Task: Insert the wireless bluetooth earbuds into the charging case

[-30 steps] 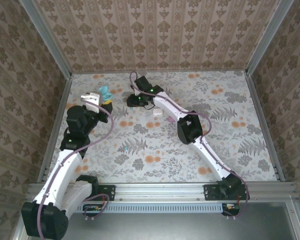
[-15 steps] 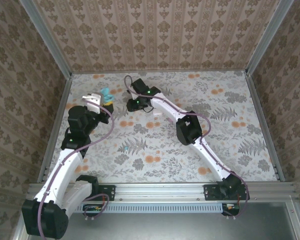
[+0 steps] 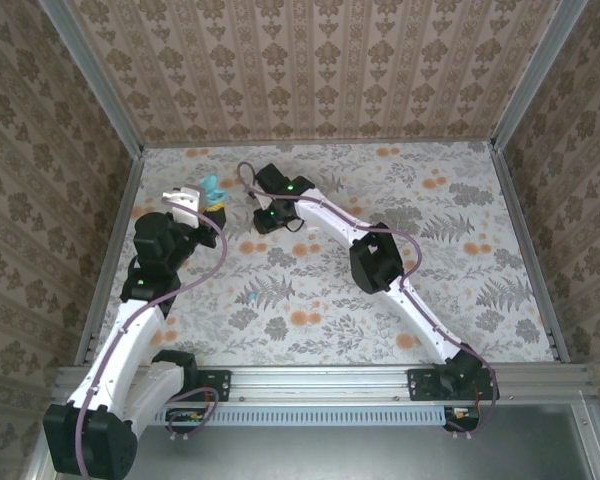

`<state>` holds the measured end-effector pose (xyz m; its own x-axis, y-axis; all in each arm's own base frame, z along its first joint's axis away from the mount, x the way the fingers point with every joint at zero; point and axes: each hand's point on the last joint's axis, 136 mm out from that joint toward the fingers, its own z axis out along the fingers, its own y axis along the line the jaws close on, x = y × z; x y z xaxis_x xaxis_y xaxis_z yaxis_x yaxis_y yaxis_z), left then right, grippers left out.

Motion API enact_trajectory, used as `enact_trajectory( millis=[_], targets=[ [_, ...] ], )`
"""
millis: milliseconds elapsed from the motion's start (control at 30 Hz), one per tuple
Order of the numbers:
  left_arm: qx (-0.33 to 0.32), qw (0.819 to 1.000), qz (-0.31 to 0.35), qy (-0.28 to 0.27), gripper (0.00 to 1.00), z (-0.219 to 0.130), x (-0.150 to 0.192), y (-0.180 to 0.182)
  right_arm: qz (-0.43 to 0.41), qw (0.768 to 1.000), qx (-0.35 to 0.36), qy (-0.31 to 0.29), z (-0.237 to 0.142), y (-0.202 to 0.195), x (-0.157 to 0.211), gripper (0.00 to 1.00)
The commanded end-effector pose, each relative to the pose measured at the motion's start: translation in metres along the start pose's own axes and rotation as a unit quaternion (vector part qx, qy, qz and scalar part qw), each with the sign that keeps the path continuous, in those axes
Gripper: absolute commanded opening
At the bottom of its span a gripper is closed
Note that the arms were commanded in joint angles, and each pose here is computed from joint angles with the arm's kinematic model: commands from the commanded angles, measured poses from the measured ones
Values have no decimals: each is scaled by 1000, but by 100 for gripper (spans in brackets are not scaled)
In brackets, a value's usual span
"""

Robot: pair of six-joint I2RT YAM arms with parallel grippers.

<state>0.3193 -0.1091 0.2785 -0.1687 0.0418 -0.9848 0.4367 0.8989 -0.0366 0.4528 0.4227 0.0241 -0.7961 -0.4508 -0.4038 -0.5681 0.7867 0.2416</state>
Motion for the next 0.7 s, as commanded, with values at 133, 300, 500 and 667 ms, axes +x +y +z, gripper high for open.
enact_trajectory(
  millis=[133,300,500,667],
  targets=[
    [6,1000,-11,-20,38,-6,-13,-3,10,992,35,125,-33,14,89,22],
    [9,1000,-12,-22,38,-9,-12,-5,76,987,23,140,-57,15,142,24],
    [17,999,-21,-25,38,-7,-11,-8,131,981,-4,145,-83,22,187,28],
    [26,999,-24,-25,38,-5,-12,-11,139,976,-18,168,-89,24,210,30]
  ],
)
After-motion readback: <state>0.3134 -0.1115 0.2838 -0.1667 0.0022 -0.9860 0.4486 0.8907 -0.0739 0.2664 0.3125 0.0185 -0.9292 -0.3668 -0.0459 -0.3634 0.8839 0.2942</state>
